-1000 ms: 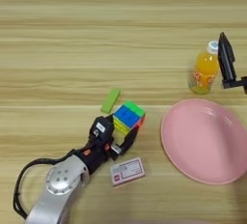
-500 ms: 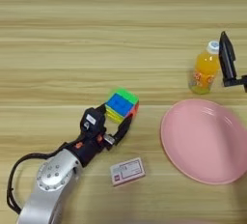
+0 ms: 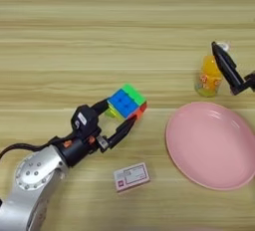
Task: Move the objects on the table
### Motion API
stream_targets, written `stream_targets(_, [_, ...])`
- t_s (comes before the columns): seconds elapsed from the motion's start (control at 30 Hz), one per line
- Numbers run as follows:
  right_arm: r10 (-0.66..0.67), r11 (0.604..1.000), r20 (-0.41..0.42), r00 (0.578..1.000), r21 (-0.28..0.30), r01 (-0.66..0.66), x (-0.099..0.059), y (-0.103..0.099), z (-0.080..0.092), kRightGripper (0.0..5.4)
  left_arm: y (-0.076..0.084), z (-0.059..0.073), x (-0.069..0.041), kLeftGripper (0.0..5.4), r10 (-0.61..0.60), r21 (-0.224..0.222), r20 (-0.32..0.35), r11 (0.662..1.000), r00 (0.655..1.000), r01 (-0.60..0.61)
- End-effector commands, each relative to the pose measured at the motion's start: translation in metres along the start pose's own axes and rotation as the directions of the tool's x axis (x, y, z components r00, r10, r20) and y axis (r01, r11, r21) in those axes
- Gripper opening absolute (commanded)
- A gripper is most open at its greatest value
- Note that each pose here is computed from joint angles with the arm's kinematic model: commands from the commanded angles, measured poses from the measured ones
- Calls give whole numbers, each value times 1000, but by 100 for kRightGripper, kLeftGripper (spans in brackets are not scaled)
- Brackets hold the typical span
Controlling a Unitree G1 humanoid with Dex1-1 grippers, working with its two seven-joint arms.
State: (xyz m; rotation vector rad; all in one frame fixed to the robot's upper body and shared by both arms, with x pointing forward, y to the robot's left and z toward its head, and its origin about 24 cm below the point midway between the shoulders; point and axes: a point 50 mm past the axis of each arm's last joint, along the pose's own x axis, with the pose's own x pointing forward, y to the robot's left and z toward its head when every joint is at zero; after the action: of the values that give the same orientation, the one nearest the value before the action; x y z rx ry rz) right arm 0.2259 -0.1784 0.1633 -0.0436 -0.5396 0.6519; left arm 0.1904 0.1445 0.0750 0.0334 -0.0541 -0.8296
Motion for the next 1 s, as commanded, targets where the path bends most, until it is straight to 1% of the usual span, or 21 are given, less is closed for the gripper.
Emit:
stream_targets(0.03, [177, 982, -66, 982, 86, -171, -2, 12, -6, 540, 2, 23, 1, 329, -75, 40, 58, 997, 996, 73])
stream_targets(0.1, [255, 964, -97, 962, 106, -245, -3, 16, -10, 540, 0, 30, 3, 329, -110, 40, 81, 993, 991, 107])
stream_targets(0.17, [341, 937, -116, 933, 128, -326, -4, 21, -9, 540, -5, 38, 4, 329, -156, 52, 92, 987, 983, 152])
stream_targets(0.23, [413, 907, -142, 899, 151, -393, -6, 26, -13, 540, -12, 48, 6, 329, -212, 49, 118, 977, 970, 207])
stream_targets(0.27, [451, 888, -158, 879, 175, -424, -8, 29, -16, 540, -15, 52, 6, 329, -237, 46, 129, 971, 963, 233])
stream_targets(0.37, [551, 829, -189, 813, 233, -508, -15, 38, -23, 540, -20, 58, 8, 329, -287, 23, 151, 958, 946, 287])
stream_targets(0.43, [609, 788, -191, 770, 262, -557, -17, 44, -25, 540, -24, 62, 9, 328, -325, -5, 161, 944, 932, 330])
stream_targets(0.47, [640, 762, -184, 746, 280, -584, -17, 46, -24, 540, -26, 62, 10, 328, -353, -12, 155, 933, 923, 359])
stream_targets(0.57, [716, 692, -181, 674, 308, -653, -17, 50, -22, 540, -32, 62, 12, 328, -435, -14, 126, 898, 892, 440])
stream_targets(0.63, [746, 662, -183, 640, 315, -680, -14, 49, -19, 540, -35, 62, 12, 328, -478, -6, 102, 877, 872, 481])
stream_targets(0.67, [766, 640, -193, 613, 314, -701, -14, 48, -18, 540, -36, 60, 11, 328, -499, -7, 82, 865, 863, 501])
stream_targets(0.73, [794, 607, -213, 569, 315, -730, -13, 48, -15, 540, -35, 56, 9, 328, -526, -22, 50, 850, 849, 527])
stream_targets(0.83, [810, 586, -228, 540, 303, -752, -11, 48, -13, 540, -33, 51, 6, 328, -541, -37, 8, 840, 841, 541])
stream_targets(0.93, [822, 569, -224, 523, 301, -765, -11, 52, -9, 540, -34, 48, 5, 328, -547, -32, -22, 837, 837, 546])
stream_targets(1.0, [835, 550, -214, 507, 312, -775, -11, 54, -6, 540, -34, 44, 4, 328, -553, -22, -55, 833, 831, 553])
